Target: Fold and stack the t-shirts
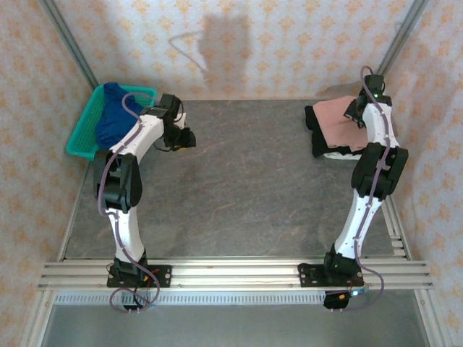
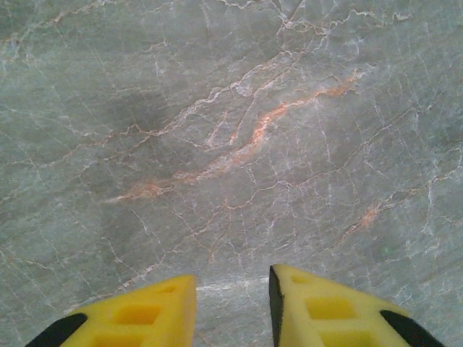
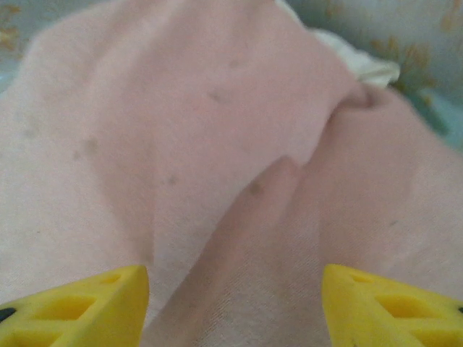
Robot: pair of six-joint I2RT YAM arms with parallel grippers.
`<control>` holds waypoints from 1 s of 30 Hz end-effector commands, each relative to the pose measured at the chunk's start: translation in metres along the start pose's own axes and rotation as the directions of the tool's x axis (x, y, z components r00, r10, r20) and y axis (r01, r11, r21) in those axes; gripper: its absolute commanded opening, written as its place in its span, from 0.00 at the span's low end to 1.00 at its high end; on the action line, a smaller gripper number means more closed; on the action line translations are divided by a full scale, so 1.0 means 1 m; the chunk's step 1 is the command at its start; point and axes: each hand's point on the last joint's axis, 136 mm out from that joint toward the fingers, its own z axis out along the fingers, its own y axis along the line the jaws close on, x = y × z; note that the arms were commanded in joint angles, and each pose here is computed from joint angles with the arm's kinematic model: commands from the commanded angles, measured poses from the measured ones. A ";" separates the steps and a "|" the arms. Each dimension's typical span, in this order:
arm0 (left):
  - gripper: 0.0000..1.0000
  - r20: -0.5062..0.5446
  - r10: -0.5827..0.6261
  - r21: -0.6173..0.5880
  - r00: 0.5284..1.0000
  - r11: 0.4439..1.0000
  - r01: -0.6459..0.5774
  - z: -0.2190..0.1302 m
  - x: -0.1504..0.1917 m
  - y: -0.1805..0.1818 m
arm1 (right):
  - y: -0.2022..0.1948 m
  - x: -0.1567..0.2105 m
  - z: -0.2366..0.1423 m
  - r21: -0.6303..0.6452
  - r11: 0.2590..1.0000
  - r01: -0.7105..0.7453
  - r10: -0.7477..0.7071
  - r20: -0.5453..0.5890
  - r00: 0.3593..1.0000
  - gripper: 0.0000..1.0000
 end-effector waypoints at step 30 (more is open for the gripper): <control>1.00 0.704 0.133 -0.475 0.697 0.818 0.324 -0.120 0.063 0.156 | -0.004 0.186 -0.146 -0.134 0.950 0.284 -0.166 0.552 0.817 0.99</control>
